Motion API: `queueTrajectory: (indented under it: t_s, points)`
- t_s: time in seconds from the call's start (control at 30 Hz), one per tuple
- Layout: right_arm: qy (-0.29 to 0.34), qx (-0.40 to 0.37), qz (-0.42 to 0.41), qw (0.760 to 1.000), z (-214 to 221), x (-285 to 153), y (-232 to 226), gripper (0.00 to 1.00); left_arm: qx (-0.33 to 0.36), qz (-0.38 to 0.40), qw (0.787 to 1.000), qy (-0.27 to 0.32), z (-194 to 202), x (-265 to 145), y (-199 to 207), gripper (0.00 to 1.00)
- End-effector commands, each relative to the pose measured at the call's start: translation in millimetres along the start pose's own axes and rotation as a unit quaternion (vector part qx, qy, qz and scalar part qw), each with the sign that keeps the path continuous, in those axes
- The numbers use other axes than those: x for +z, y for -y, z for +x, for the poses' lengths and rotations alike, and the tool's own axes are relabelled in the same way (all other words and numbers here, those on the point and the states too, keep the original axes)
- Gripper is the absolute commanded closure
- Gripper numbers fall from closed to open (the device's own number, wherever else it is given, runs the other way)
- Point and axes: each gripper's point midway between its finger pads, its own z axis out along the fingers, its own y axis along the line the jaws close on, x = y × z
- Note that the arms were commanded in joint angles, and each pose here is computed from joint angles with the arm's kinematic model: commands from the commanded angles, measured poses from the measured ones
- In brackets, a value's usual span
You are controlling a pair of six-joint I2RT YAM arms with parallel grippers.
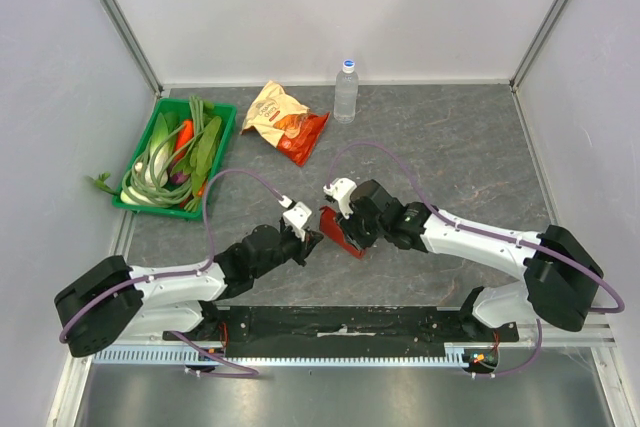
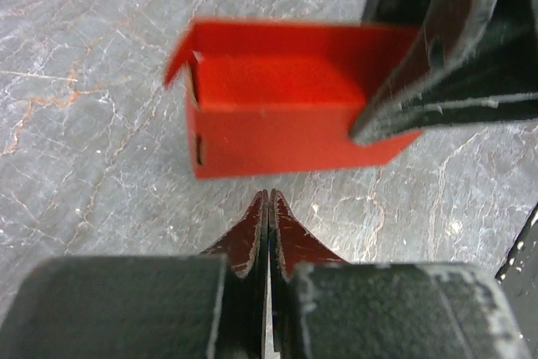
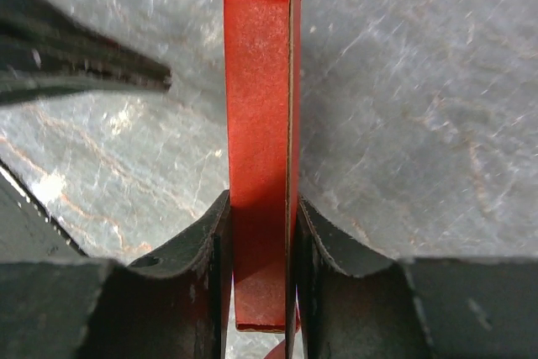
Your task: Fold the paper box
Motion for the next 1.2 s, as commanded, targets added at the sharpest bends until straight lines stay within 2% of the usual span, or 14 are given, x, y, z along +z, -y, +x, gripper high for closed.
queueTrajectory:
  t_s: [0.0,0.1,0.23,0.33,0.37,0.43,0.47,0.57,0.73,0.77,0.83,0.9,1.03,1.17]
  points:
    - [0.074,-0.003,0.025,0.997,-48.7,-9.1,8.6,0.58,-0.002,-0.007,0.999,0.031,-12.2,0.0,0.9,0.98]
    - [0.077,-0.004,0.019,0.997,-49.2,-11.4,6.0,0.54,-0.006,-0.010,0.999,0.034,-13.7,0.5,0.7,0.98]
    - [0.070,-0.016,0.020,0.997,-45.5,-10.9,7.3,0.61,-0.040,-0.013,0.998,0.043,-21.5,-7.8,1.9,0.97]
    - [0.055,-0.025,0.026,0.998,-41.6,-8.4,10.2,0.63,-0.077,-0.020,0.996,0.050,-23.9,-22.6,-0.1,0.83]
    - [0.057,-0.027,0.024,0.998,-41.9,-8.9,9.5,0.60,-0.101,-0.041,0.992,0.061,-28.3,-26.2,-7.2,0.69]
    - [0.055,-0.032,0.023,0.998,-40.5,-8.1,8.8,0.52,-0.120,-0.058,0.989,0.070,-30.3,-35.8,-14.6,0.53]
    - [0.053,-0.034,0.020,0.998,-40.4,-7.7,7.4,0.44,-0.122,-0.072,0.987,0.073,-33.3,-37.5,-22.2,0.52]
    - [0.041,-0.043,0.025,0.998,-39.1,-3.1,8.1,0.37,-0.121,-0.082,0.986,0.081,-48.7,-35.2,-34.1,0.49]
    - [0.028,-0.067,0.033,0.997,-38.4,3.3,0.8,0.34,-0.153,-0.069,0.982,0.080,-56.8,-21.7,-52.3,0.49]
    - [0.027,-0.070,0.039,0.996,-38.4,3.8,1.2,0.35,-0.150,-0.059,0.984,0.079,-58.4,-19.0,-50.2,0.53]
    - [0.023,-0.075,0.047,0.996,-36.3,5.9,0.4,0.37,-0.140,-0.060,0.987,0.054,-50.3,-11.4,-51.9,0.65]
    - [0.022,-0.078,0.059,0.995,-35.6,5.9,2.4,0.43,-0.137,-0.043,0.989,0.046,-52.0,-8.1,-45.6,0.66]
    - [0.022,-0.082,0.074,0.994,-31.8,5.6,6.6,0.68,-0.133,-0.025,0.989,0.058,-53.4,-9.9,-40.1,0.64]
    - [0.017,-0.084,0.074,0.994,-28.0,7.0,7.5,0.76,-0.110,-0.008,0.992,0.066,-58.5,-9.9,-36.1,0.59]
